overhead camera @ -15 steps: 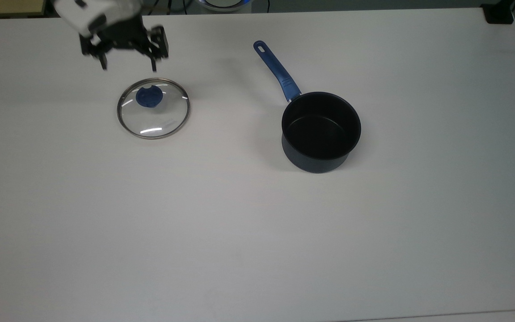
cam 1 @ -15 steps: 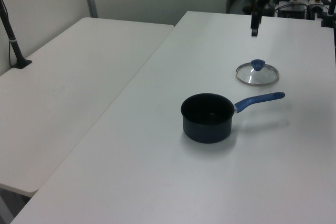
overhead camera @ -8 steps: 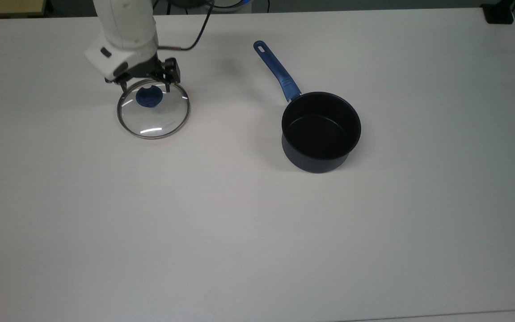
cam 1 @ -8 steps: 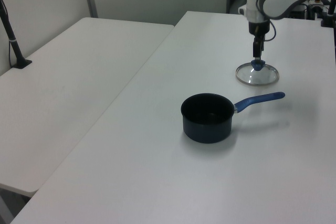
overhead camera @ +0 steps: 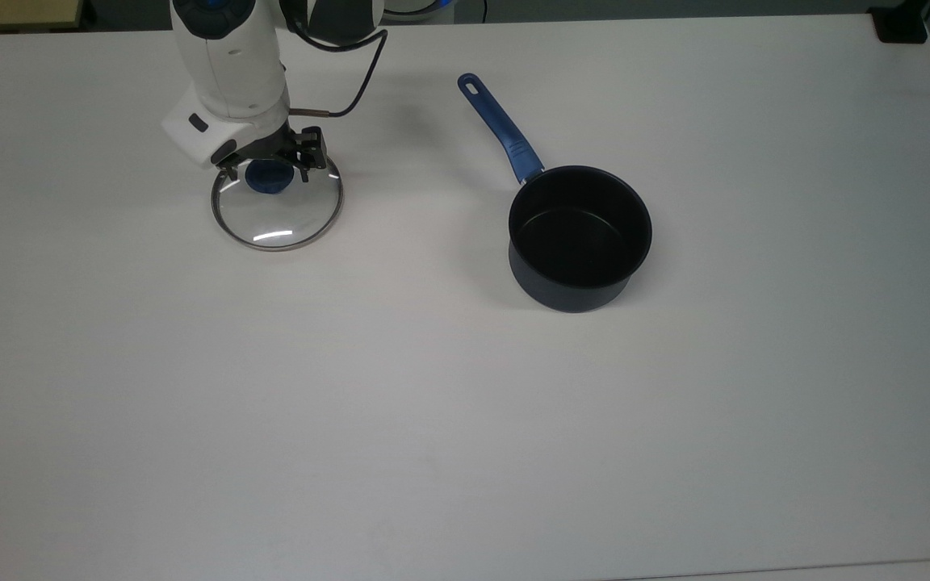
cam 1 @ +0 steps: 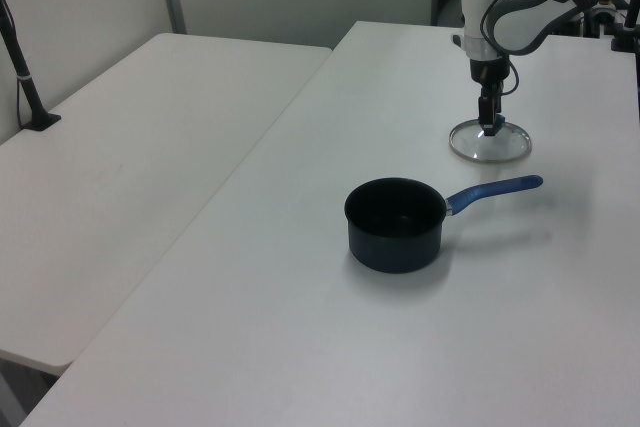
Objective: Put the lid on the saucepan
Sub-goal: 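Close the gripper on the blue knob of the glass lid, then lift the glass lid and carry it over the black saucepan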
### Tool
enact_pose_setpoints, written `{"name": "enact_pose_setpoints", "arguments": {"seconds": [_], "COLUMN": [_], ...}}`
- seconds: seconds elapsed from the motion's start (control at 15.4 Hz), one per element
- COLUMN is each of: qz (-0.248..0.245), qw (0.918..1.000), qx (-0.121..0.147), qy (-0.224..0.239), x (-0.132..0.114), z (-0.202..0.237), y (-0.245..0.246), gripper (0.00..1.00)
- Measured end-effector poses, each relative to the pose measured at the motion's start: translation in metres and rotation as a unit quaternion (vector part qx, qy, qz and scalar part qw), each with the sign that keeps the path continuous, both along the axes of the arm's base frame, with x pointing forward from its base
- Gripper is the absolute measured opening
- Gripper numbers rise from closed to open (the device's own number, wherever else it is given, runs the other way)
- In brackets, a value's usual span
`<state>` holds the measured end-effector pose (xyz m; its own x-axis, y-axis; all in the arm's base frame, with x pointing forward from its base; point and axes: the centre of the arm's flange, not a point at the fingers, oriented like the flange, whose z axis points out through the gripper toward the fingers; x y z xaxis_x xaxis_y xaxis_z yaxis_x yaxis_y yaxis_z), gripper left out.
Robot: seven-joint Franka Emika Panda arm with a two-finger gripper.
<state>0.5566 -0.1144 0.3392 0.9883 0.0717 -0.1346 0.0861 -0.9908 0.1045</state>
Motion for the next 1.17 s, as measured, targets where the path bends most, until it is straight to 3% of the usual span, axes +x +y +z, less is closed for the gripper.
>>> {"name": "enact_pose_setpoints", "arguments": {"seconds": [0.07,0.2,0.52,0.78,0.91,1.17], "qz": [0.0,-0.002,-0.008,-0.024,-0.031,-0.069], "qw": [1.0,1.0,1.0,0.9994,0.9979,0.9942], "qx": [0.0,0.0,-0.002,0.019,0.035,0.046], "qy": [0.0,-0.001,-0.004,-0.014,-0.045,-0.069], "x": [0.0,0.0,0.002,0.014,0.024,0.036], "z": [0.0,0.001,0.007,0.066,0.117,0.172], "y": [0.0,0.0,0.001,0.021,0.061,0.156], "gripper": [0.88,0.66,0.66,0.66,0.66,0.66]}}
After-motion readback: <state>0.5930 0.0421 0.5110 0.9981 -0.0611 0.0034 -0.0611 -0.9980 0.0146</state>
